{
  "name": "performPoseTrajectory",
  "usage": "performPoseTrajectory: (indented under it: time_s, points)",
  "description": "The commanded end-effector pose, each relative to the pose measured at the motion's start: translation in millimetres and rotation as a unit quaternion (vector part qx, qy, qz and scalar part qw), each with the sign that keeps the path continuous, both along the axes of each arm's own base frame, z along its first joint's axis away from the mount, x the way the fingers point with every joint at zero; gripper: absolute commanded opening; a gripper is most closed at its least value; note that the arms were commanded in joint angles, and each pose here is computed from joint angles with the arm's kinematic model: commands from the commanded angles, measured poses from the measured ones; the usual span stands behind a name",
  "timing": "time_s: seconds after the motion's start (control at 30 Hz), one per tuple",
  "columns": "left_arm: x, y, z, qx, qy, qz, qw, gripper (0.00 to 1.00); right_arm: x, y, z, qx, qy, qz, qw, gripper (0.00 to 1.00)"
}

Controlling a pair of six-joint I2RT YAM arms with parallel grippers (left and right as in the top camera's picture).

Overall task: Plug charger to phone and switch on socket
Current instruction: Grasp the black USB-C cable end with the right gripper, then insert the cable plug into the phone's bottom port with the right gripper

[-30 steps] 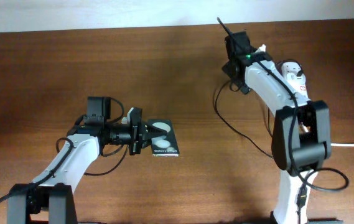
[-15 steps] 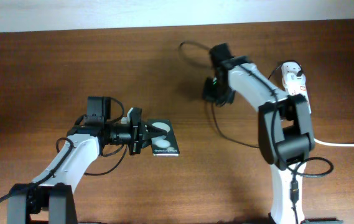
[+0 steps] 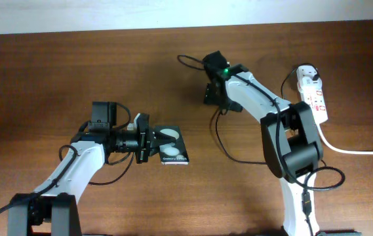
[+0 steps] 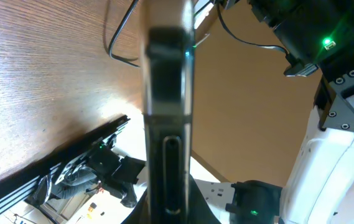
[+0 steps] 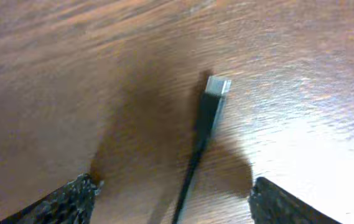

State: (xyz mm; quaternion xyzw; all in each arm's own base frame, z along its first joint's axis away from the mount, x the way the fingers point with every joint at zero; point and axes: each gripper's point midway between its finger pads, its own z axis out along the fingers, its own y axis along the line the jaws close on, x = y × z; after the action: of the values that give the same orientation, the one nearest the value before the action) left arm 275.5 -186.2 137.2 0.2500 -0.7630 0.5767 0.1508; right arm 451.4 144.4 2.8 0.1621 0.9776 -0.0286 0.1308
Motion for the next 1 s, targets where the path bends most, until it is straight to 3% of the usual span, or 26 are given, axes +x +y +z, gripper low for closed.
performPoseTrajectory:
  time_s: [0.0,0.1,0.17,0.23,0.3,0.37,0.43,0.53,0.7,0.83,0.97]
  points:
    - [1,0,7,-0.014,-0.013,-0.007,1.000,0.00,-10,-8,-20,-0.021,0.020,-0.019,0.999,0.58]
    - [1,0,7,-0.014,-0.013,-0.007,1.000,0.00,-12,-8,-20,-0.021,0.024,-0.019,0.999,0.32]
    - [0,0,7,-0.015,-0.012,-0.008,1.000,0.00,-19,-11,-21,-0.027,0.038,-0.018,0.999,0.04]
    - [0,0,7,-0.015,-0.012,-0.007,1.000,0.00,-29,-11,-9,-0.021,0.056,-0.010,0.998,0.04]
    - [1,0,7,-0.015,-0.014,-0.007,1.000,0.00,-37,5,28,0.035,0.061,0.040,0.997,0.04]
    - [6,-2,16,-0.030,-0.096,-0.028,0.995,0.00,-55,23,94,0.129,0.047,0.105,0.985,0.04]
    - [16,-5,31,-0.049,-0.178,-0.041,0.982,0.00,-93,34,165,0.223,0.036,0.182,0.957,0.04]
    - [28,-5,41,-0.052,-0.217,-0.035,0.974,0.00,-163,23,221,0.239,0.051,0.232,0.941,0.04]
    - [54,-4,53,-0.041,-0.216,0.013,0.976,0.00,-244,57,267,0.263,0.023,0.352,0.898,0.04]
    - [67,-4,74,-0.059,-0.218,0.038,0.973,0.00,-274,106,259,0.279,0.026,0.398,0.873,0.04]
    - [75,-2,74,-0.055,-0.189,0.067,0.978,0.00,-267,123,239,0.251,0.006,0.353,0.902,0.04]
